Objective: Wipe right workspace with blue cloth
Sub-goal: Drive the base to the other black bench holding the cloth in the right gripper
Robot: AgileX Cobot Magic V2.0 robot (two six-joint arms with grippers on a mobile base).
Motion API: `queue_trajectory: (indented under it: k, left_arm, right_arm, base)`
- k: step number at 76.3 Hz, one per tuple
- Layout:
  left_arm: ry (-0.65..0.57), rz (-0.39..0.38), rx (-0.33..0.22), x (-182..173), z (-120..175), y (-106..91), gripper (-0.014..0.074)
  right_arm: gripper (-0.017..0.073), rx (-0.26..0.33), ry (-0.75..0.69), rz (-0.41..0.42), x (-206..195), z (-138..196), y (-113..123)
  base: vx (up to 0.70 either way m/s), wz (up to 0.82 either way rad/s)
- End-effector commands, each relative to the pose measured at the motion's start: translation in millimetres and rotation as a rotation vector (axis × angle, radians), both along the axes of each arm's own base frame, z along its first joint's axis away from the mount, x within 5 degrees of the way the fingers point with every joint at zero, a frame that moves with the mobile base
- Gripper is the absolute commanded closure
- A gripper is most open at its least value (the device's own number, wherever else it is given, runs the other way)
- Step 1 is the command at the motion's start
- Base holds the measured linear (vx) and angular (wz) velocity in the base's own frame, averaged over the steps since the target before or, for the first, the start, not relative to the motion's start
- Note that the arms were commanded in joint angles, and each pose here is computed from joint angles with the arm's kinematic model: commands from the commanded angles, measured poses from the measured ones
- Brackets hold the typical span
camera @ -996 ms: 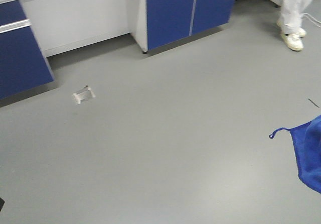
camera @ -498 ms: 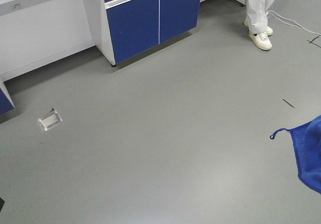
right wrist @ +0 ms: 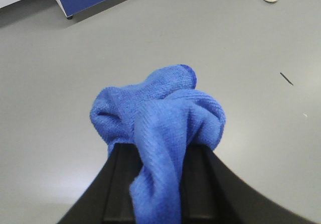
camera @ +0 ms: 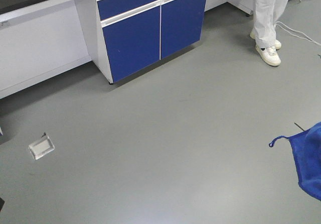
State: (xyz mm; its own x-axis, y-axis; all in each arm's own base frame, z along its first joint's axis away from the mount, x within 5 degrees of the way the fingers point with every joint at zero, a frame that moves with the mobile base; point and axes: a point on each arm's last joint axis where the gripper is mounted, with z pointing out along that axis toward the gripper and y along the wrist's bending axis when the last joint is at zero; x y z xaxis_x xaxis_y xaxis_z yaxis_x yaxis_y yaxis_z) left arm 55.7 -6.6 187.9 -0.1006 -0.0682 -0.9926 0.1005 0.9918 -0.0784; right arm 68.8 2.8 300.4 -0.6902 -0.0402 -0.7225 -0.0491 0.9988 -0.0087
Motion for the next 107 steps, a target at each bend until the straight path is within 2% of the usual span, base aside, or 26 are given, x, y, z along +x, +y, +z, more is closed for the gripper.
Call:
queue_trajectory:
  k: [1, 51, 107]
  left_arm:
    - [-0.125, 0.009, -0.014, -1.4, 17.2, 0.9, 0.0600]
    - [-0.125, 0.009, -0.014, -1.4, 17.2, 0.9, 0.0600]
    - [-0.125, 0.009, -0.014, -1.4, 17.2, 0.9, 0.0600]
  right_arm:
    - [0.0564, -0.008, -0.087, 0.005, 4.5, 12.8, -0.2]
    - [0.0564, -0.007, -0.084, 0.005, 4.3, 12.6, -0.1]
    - [0.0564, -0.007, -0.084, 0.005, 4.3, 12.6, -0.1]
  base:
    - [0.39, 0.02]
    - [0.40, 0.08]
    - [0.38, 0.53]
